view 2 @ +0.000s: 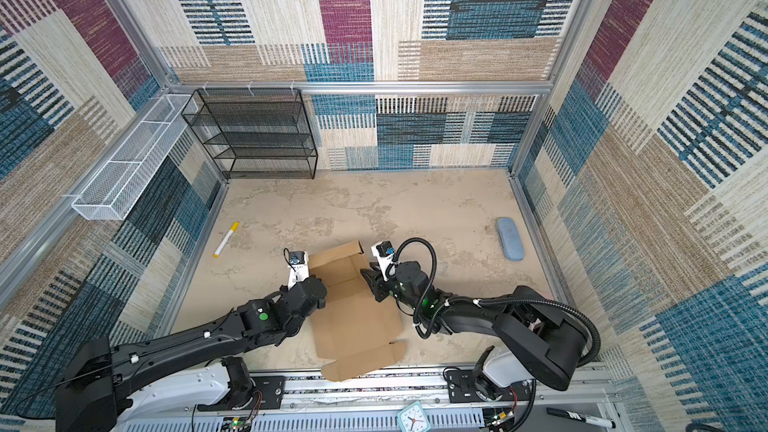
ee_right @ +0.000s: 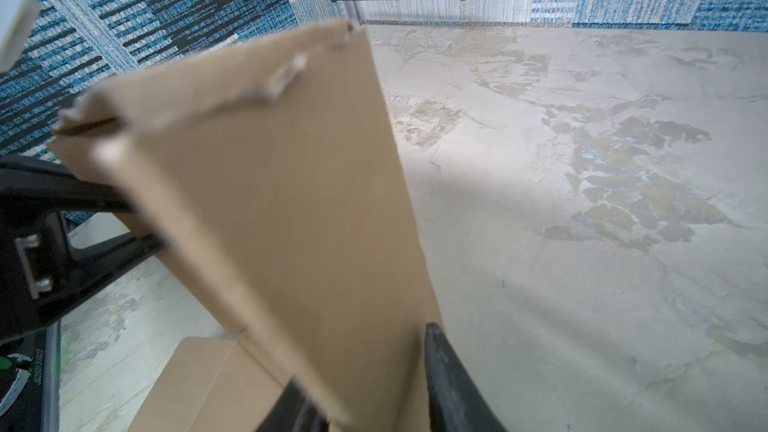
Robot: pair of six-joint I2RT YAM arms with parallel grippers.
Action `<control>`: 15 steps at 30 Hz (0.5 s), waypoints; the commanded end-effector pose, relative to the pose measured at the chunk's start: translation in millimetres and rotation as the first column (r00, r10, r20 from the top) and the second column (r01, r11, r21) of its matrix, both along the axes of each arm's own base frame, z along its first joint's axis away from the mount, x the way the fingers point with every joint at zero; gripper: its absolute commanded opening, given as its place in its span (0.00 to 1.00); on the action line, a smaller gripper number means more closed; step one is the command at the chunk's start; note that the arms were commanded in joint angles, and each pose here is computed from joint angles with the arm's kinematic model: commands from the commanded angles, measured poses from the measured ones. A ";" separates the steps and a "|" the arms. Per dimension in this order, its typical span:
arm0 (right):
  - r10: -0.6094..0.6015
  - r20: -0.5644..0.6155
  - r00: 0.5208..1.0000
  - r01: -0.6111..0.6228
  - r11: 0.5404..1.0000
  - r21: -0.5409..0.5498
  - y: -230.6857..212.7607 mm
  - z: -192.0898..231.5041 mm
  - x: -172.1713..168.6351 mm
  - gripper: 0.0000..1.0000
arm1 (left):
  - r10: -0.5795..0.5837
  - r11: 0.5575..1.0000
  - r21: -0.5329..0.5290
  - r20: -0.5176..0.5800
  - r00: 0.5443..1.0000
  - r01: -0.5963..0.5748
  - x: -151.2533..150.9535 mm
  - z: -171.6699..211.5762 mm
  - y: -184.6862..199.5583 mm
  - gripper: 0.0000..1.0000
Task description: Fold the paper box
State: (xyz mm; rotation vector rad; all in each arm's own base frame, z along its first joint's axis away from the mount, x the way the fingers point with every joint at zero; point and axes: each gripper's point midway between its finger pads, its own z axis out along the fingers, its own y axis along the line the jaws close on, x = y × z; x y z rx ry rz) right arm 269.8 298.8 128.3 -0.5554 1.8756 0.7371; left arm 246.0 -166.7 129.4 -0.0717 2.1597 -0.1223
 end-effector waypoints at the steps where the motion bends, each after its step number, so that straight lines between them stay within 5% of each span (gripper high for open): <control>1: -0.074 0.037 0.997 0.075 0.997 -0.026 -5.7 3.8 12.2 0.34 | -0.016 0.999 -0.027 0.007 1.000 0.017 1.5 6.1 -6.9 0.00; 15: -0.239 0.080 0.968 0.251 0.942 -0.223 -7.6 -23.9 21.7 0.22 | 0.014 1.000 -0.027 -0.017 1.000 -0.015 3.9 15.7 -8.7 0.00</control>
